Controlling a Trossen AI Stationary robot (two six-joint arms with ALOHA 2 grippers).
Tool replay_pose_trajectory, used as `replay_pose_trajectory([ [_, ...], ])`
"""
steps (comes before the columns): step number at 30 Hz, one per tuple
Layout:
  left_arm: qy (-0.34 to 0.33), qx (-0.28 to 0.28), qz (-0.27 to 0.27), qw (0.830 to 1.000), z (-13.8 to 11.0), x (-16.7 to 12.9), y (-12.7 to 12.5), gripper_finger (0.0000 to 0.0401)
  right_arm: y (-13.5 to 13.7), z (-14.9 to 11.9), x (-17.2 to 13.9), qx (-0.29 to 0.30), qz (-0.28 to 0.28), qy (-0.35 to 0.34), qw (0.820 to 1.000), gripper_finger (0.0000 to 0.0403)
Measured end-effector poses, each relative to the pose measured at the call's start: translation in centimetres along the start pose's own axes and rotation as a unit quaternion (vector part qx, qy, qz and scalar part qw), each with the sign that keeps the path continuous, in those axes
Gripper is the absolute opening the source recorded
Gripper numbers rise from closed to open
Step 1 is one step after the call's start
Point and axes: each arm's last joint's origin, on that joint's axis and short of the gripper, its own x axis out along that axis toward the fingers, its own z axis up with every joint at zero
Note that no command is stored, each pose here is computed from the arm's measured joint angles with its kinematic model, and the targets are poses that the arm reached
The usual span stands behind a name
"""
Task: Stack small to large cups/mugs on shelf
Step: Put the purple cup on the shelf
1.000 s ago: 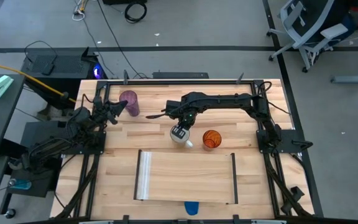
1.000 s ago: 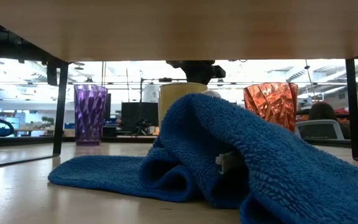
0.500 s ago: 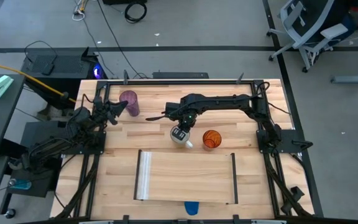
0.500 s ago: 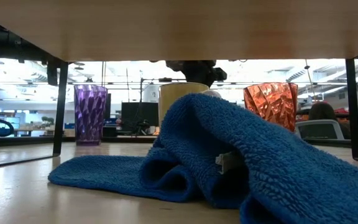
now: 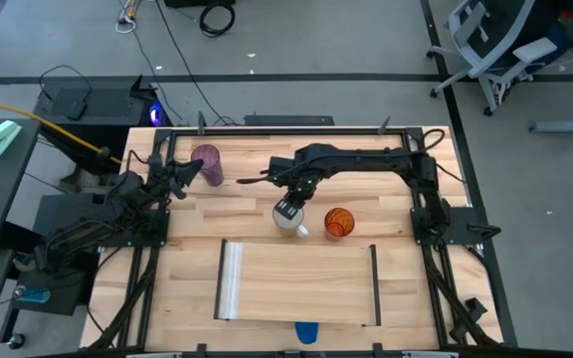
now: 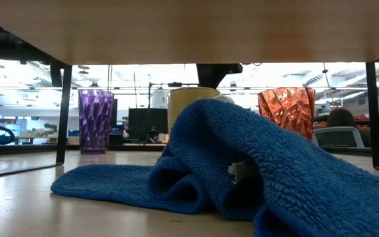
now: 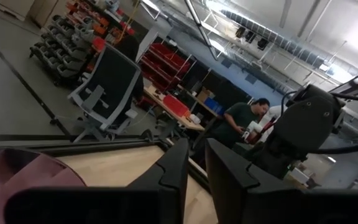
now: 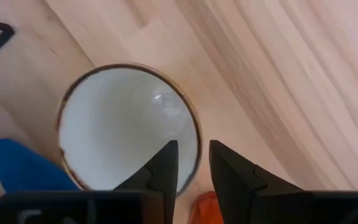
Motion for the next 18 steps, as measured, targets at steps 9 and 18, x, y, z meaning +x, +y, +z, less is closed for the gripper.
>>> replay_pose_trajectory([
  [9,-0.039,0.020,-0.028,0.999,0.8,0.0,-0.6,0.0065,-0.3,-0.6,-2.2,0.000,0.006,-0.020,1.000,0.0099],
  [18,-0.143,0.043,-0.051,0.987,2.4,-0.4,-1.5,0.0055,-0.5,-1.2,-3.6,-0.014,0.005,-0.027,1.000,0.0099],
])
